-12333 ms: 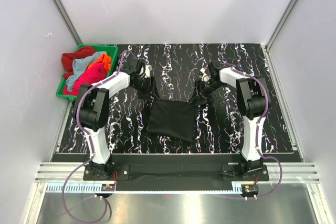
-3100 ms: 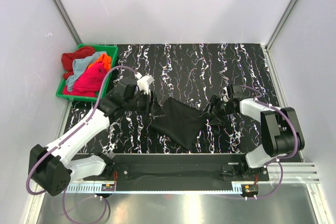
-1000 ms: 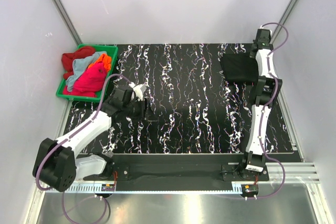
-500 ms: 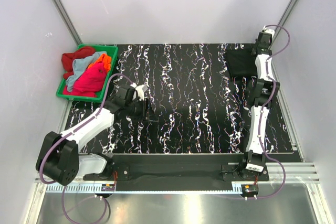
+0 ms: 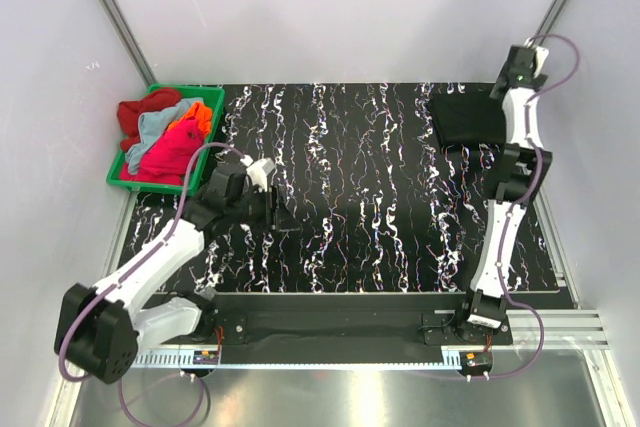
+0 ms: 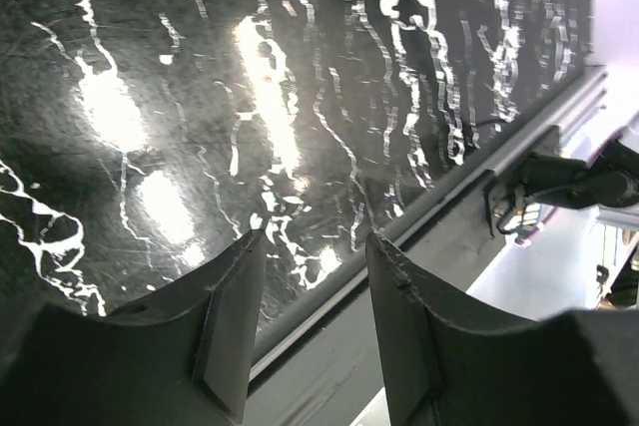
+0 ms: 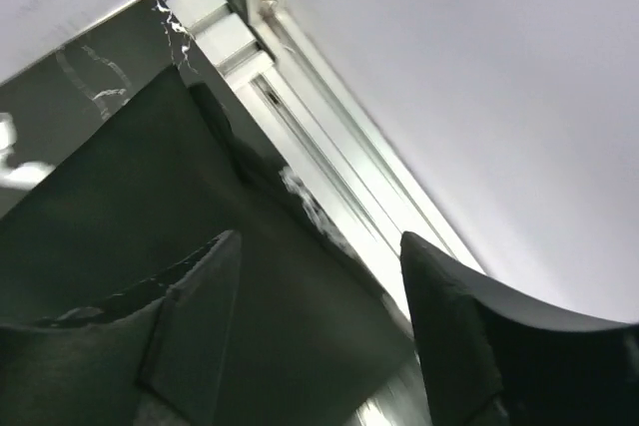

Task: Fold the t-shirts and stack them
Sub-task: Reset both grippers

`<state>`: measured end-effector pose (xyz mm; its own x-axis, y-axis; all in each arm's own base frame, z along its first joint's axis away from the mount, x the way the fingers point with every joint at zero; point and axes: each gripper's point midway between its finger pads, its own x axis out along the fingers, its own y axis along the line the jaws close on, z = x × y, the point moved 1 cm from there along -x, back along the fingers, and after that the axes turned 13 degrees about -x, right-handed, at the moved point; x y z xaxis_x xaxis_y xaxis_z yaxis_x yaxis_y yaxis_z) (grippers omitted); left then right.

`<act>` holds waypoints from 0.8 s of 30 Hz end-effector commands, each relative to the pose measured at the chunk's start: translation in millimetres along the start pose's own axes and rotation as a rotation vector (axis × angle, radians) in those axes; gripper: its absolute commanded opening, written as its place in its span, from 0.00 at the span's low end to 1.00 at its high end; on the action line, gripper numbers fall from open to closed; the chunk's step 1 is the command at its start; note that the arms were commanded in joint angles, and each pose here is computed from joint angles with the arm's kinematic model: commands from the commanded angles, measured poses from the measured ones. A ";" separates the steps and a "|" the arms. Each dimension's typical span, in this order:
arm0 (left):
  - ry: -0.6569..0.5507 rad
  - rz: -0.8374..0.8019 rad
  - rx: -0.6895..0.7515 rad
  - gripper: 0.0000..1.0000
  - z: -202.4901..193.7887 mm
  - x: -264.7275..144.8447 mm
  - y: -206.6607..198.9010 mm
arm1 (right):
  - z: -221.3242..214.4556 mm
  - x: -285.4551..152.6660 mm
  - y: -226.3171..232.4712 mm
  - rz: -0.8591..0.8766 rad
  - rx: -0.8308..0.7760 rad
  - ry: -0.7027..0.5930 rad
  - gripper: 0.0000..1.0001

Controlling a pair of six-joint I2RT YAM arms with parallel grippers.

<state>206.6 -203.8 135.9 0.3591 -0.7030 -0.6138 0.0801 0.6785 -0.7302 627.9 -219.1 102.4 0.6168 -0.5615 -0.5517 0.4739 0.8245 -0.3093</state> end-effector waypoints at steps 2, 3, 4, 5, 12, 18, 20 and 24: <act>0.012 -0.073 0.036 0.50 -16.4 -16.1 -9.7 | 63.6 -143.8 -47.6 0.016 0.117 0.003 0.77; 0.009 -0.081 0.037 0.52 -19.0 -18.6 -10.6 | 58.0 -160.0 -34.0 0.067 0.100 0.029 0.79; 0.004 -0.083 0.026 0.53 -21.5 -20.8 -10.7 | 62.5 -196.3 -38.4 0.091 0.097 0.026 0.84; -0.014 -0.094 0.023 0.54 -25.8 -25.5 -10.1 | 34.2 -201.3 -27.6 0.117 0.057 0.101 0.85; -0.139 -0.183 -0.142 0.65 -48.5 -50.2 -10.3 | -49.9 -357.6 15.7 0.609 0.154 0.161 1.00; -0.206 -0.259 -0.315 0.79 -65.3 -53.1 3.1 | -156.1 -435.0 30.8 0.880 0.259 0.283 1.00; -0.211 -0.288 -0.366 0.81 -69.6 -52.0 6.0 | -195.5 -442.7 36.9 0.913 0.323 0.369 1.00; -0.240 -0.358 -0.415 0.84 -69.2 -55.1 2.5 | -235.6 -479.4 51.4 1.131 0.429 0.426 1.00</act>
<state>119.0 -176.1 133.3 0.5473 -0.7713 -0.3247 -0.0898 0.3317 -0.9391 221.2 73.1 154.5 0.5930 0.3584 -0.7210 0.1267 0.8428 0.5231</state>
